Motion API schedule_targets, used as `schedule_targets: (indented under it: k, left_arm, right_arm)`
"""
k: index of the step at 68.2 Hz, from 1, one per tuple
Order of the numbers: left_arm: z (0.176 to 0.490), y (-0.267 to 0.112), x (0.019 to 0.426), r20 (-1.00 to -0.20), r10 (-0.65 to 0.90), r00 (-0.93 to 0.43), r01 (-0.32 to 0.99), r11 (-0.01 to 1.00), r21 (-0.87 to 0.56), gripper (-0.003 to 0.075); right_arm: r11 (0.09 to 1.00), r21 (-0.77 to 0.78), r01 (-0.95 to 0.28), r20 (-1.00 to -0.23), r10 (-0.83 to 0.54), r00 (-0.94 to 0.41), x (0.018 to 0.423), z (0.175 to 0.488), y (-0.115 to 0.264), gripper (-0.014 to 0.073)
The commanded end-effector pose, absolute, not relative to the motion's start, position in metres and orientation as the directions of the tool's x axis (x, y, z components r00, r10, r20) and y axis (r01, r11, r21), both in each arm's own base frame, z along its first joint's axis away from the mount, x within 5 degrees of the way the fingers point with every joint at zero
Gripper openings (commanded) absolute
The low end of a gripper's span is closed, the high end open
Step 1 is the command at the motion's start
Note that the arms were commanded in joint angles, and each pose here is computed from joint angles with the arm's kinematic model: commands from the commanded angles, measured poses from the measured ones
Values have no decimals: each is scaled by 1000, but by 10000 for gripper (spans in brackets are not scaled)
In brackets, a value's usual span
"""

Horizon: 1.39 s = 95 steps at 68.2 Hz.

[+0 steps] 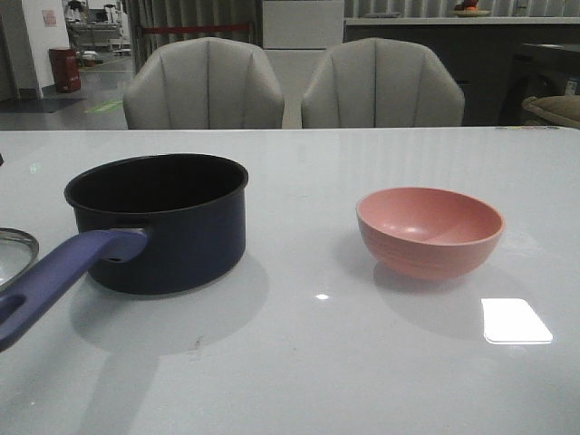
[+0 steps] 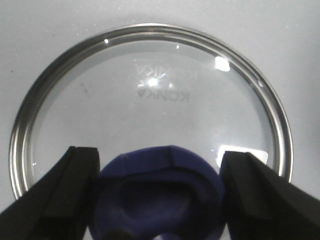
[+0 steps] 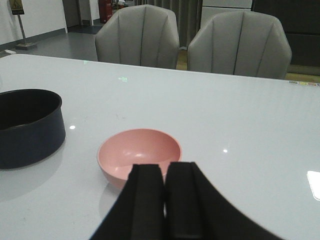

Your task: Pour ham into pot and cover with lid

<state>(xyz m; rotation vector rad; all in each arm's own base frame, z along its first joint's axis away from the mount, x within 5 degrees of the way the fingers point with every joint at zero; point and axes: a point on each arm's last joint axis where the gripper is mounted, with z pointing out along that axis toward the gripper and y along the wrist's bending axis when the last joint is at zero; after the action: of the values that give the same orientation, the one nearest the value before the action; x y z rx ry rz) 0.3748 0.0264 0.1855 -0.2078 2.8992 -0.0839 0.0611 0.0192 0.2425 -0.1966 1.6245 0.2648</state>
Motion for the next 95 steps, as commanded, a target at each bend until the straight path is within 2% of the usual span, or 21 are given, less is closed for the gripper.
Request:
schedule_targets:
  k: [1,8,19,51,59,67,72,95]
  left_arm:
    - [192,23,373,-231,-143,-962,-128,989,-77,411]
    - [192,23,373,-231,-143,-962,-128,989,-77,426]
    - [192,23,373,-233,-143,-962,-128,989,-77,494]
    - [192,24,373,-234,-141,-962,-126,989,-74,491]
    - [192,24,373,-232,-139,-963,-125,990,-72,430]
    - [192,24,373,-232,-139,-963,-125,990,-72,291]
    - [192,24,373,-232,-139,-963,-125,990,-72,244]
    - [207,24,378,-236,-135,-962,-121,990,-74,239]
  right_arm:
    - [959,40,-279,-998,49,28,61,258,18,161]
    - [959,40,-279,-998,49,28,61,258,18,161]
    - [959,40,-279,-998,49,28,61,258,18,161]
    - [959,40,-279,-998,49,28,61,258,18,161]
    - [959,40,-279,-998,49,28,61,258,18,161]
    - [959,40,-279,-998,49,28,61,258,18,161]
    - [959,40,-279,-998,49,28,61,258,18,161]
    - [959,40,-279,-998,49,28,61,258,18,161]
